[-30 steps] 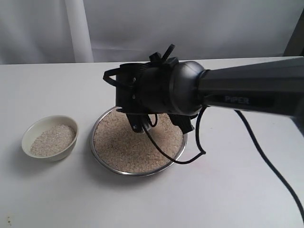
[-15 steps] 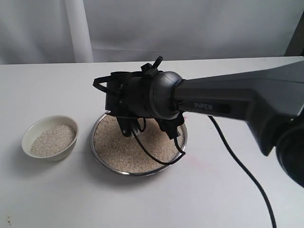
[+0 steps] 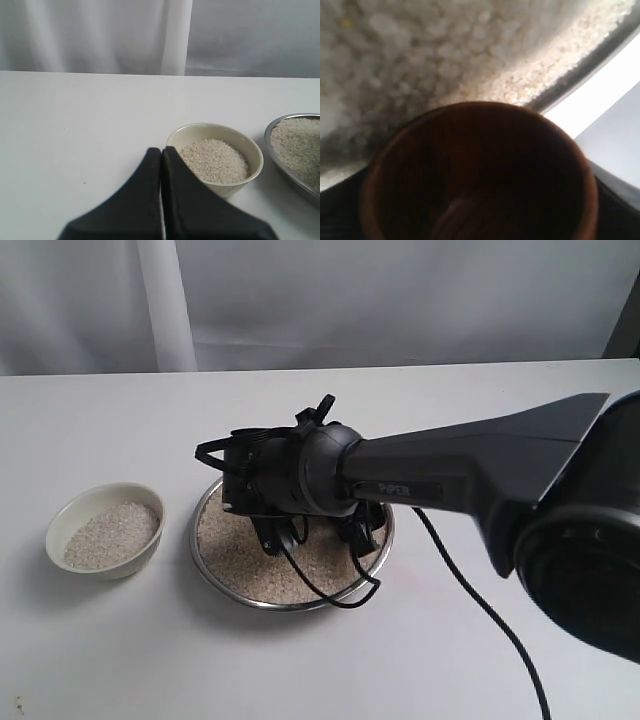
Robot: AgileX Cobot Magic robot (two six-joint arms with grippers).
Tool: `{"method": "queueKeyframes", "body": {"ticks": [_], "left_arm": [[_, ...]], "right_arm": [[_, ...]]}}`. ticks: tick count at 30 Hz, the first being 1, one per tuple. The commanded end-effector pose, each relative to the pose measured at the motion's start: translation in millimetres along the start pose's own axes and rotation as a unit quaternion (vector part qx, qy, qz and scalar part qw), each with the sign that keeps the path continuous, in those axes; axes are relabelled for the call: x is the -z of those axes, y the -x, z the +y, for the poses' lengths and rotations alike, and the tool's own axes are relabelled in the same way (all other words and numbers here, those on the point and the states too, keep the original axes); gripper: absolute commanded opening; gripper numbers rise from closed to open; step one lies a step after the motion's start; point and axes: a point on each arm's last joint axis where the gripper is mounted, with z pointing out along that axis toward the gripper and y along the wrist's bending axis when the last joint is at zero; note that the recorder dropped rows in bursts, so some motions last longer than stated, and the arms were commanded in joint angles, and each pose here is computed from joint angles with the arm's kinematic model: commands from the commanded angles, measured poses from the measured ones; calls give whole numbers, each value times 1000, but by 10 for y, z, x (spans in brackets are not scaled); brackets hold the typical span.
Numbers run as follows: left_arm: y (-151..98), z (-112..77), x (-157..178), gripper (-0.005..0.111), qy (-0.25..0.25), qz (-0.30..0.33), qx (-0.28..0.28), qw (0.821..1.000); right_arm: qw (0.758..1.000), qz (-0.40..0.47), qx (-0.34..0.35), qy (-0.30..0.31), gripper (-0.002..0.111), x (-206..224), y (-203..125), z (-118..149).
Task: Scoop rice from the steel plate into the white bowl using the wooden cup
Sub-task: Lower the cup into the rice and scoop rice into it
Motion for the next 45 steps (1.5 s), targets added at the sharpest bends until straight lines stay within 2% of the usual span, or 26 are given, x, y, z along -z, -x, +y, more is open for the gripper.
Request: {"method": "queueKeyframes", "body": {"ticks": [1, 16, 28, 36, 45], "left_arm": [[34, -5, 8, 0, -3, -9, 3, 1000], [34, -5, 8, 0, -3, -9, 3, 1000], [34, -5, 8, 0, -3, -9, 3, 1000], [34, -5, 8, 0, -3, -9, 3, 1000], [34, -5, 8, 0, -3, -9, 3, 1000]], "right_arm": [[1000, -4, 6, -1, 0, -15, -6, -21], [998, -49, 38, 4, 0, 102, 164, 47], [996, -86, 17, 26, 0, 116, 228, 79], [989, -134, -40, 39, 0, 271, 259, -84], [983, -161, -61, 67, 0, 284, 304, -47]]}}
